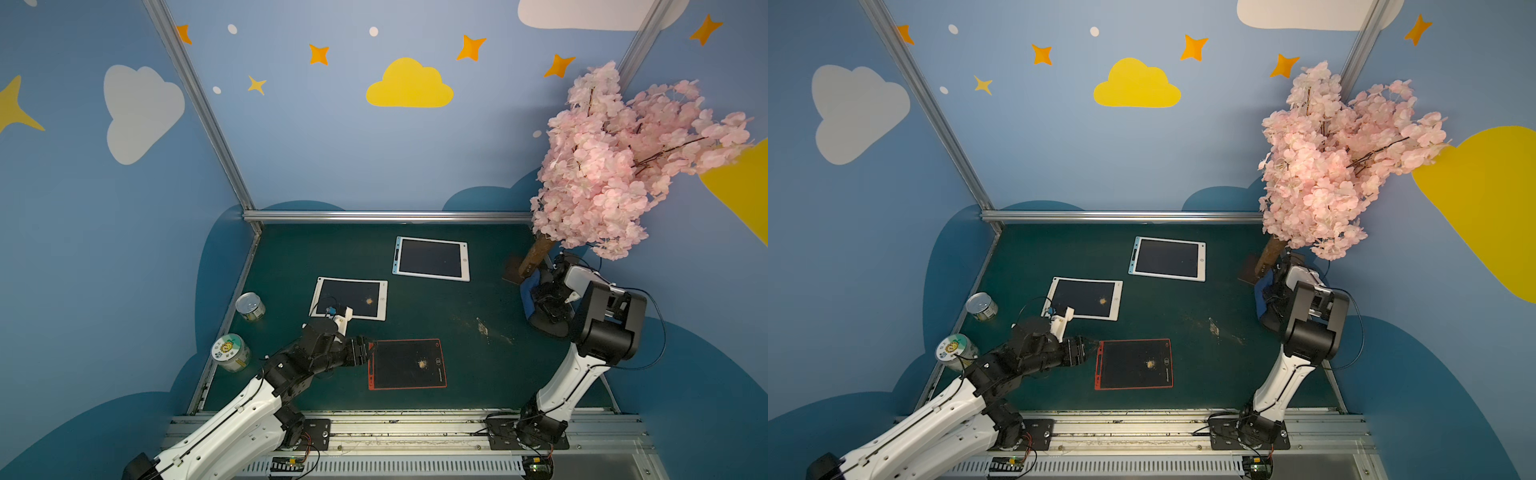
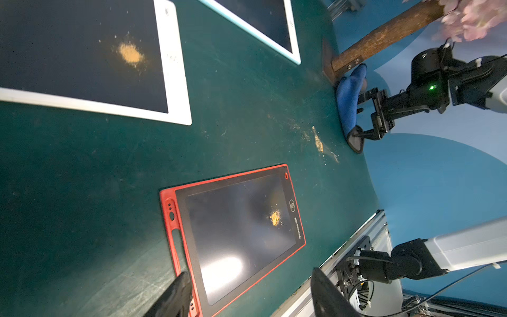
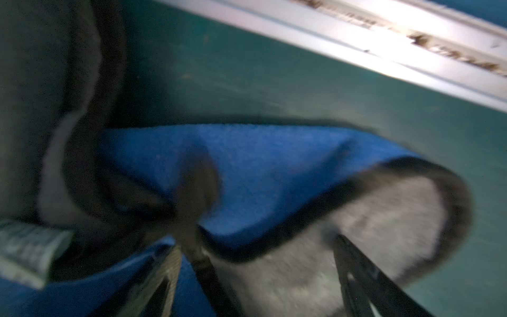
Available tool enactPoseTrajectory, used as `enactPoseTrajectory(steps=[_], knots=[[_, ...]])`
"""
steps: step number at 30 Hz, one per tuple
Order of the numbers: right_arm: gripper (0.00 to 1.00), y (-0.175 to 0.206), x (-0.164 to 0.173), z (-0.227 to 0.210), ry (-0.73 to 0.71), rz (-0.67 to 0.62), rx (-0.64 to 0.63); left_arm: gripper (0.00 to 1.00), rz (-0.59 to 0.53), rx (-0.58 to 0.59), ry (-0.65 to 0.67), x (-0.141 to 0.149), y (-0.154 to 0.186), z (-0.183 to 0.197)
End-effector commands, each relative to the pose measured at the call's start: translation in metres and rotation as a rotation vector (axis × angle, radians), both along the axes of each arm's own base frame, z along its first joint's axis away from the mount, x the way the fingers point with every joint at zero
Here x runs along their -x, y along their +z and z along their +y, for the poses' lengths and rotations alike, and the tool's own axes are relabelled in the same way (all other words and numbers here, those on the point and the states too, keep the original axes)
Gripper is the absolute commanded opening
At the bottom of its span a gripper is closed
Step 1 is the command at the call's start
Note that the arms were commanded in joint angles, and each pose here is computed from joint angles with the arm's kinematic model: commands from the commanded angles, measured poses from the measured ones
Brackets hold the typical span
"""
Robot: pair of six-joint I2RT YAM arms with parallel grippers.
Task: Wipe the drawing tablet
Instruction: Pick up the cleaning item at the center of the board.
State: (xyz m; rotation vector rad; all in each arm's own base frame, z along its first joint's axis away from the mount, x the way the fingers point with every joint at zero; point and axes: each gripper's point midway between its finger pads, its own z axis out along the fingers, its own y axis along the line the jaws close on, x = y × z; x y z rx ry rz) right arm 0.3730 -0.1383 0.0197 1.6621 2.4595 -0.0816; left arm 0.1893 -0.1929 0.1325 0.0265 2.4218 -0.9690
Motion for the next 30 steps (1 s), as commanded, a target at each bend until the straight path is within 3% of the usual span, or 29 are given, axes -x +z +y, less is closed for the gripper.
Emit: enactPoseTrajectory(steps=[1,2,5,7,9,10,17,23,30], knots=[[0.86,-0.008,-0.01,0.002,0.027,0.013,-0.024,0.68,0.011,0.023,-0.018,0.002,-0.006,-0.003],[0.85,-0.012,-0.009,0.002,0.025,0.019,-0.029,0.68,0.013,0.023,-0.015,0.002,-0.007,-0.003],[0.68,-0.017,-0.001,0.0,-0.004,0.02,-0.041,0.68,0.016,0.023,-0.012,0.002,-0.008,-0.002],[0.33,-0.017,0.003,0.001,-0.011,-0.005,-0.057,0.68,0.014,0.027,-0.015,0.002,-0.007,-0.002],[0.04,-0.015,0.007,0.002,-0.013,-0.012,-0.064,0.68,0.015,0.033,-0.016,0.003,-0.007,-0.001],[0.0,-0.014,0.01,0.003,-0.01,-0.013,-0.065,0.69,0.016,0.037,-0.017,0.004,-0.007,-0.002],[0.0,0.02,0.044,0.006,-0.013,-0.05,-0.003,0.68,0.037,0.089,-0.023,0.012,-0.012,-0.003],[0.0,0.07,0.076,0.017,-0.006,-0.167,0.057,0.68,0.061,0.124,-0.054,0.017,-0.013,-0.01],[0.0,0.136,0.085,0.048,0.162,-0.367,0.111,0.69,0.04,0.2,-0.069,0.012,-0.005,-0.022]])
